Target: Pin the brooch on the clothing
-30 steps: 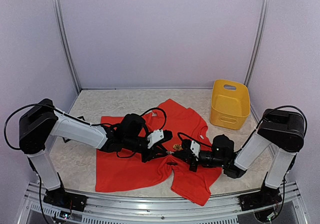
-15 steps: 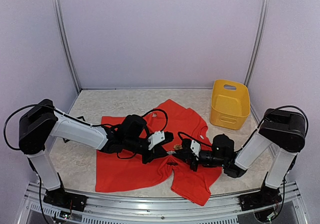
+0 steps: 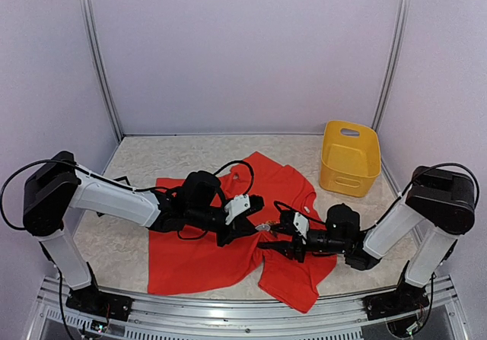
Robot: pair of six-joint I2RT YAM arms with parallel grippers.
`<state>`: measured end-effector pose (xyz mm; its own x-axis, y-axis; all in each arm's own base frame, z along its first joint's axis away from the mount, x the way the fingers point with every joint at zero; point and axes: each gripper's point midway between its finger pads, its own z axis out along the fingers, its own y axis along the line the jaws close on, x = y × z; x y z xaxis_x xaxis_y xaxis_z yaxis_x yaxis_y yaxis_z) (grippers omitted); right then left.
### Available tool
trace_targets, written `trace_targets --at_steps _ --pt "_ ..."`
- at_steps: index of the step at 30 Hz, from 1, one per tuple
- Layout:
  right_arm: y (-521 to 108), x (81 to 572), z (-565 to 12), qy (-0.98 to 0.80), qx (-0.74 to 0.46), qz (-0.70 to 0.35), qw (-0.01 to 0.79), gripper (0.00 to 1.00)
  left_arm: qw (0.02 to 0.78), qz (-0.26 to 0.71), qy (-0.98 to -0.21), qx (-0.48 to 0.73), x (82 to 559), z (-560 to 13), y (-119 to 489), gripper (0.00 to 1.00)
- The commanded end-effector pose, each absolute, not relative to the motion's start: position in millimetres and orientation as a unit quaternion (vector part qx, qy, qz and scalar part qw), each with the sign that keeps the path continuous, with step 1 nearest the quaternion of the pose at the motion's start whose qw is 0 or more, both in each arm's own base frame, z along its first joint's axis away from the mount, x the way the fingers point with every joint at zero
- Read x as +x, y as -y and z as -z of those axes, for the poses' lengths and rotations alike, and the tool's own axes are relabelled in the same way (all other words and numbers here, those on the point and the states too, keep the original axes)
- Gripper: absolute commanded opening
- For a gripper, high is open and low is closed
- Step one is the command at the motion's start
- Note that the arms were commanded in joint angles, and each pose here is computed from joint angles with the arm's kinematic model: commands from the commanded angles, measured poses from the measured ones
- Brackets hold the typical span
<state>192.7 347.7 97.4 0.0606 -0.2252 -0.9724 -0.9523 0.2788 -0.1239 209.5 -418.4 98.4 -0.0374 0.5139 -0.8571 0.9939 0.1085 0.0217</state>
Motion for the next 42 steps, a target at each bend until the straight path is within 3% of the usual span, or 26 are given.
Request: trace_targets --at_steps 1,7,12,17,26,30,37,42 --pt "-346 194 -84 -0.615 -0.481 -0.352 0.516 0.43 0.389 0.337 -0.629 0.582 205 -115 421 0.0" --pt "-347 200 -71 -0.63 -0.469 -0.354 0.508 0.11 0.389 0.345 -0.624 0.584 201 -118 419 0.0" --pt "-346 197 -61 -0.639 -0.471 -0.36 0.491 0.02 0.391 0.355 -0.619 0.582 198 -122 418 0.0" --pt "-345 197 -54 -0.646 -0.473 -0.359 0.48 0.0 0.392 0.365 -0.612 0.582 196 -125 418 0.0" --pt "-352 203 -64 -0.644 -0.474 -0.359 0.482 0.03 0.391 0.367 -0.612 0.581 195 -123 417 0.0" --pt "-352 206 -69 -0.641 -0.473 -0.354 0.489 0.11 0.39 0.364 -0.617 0.579 195 -120 416 0.0" --pt "-348 202 -79 -0.631 -0.486 -0.35 0.494 0.34 0.397 0.354 -0.623 0.573 200 -120 415 0.0" --pt "-346 199 -101 -0.613 -0.489 -0.355 0.509 0.38 0.396 0.351 -0.627 0.571 201 -118 414 0.0"
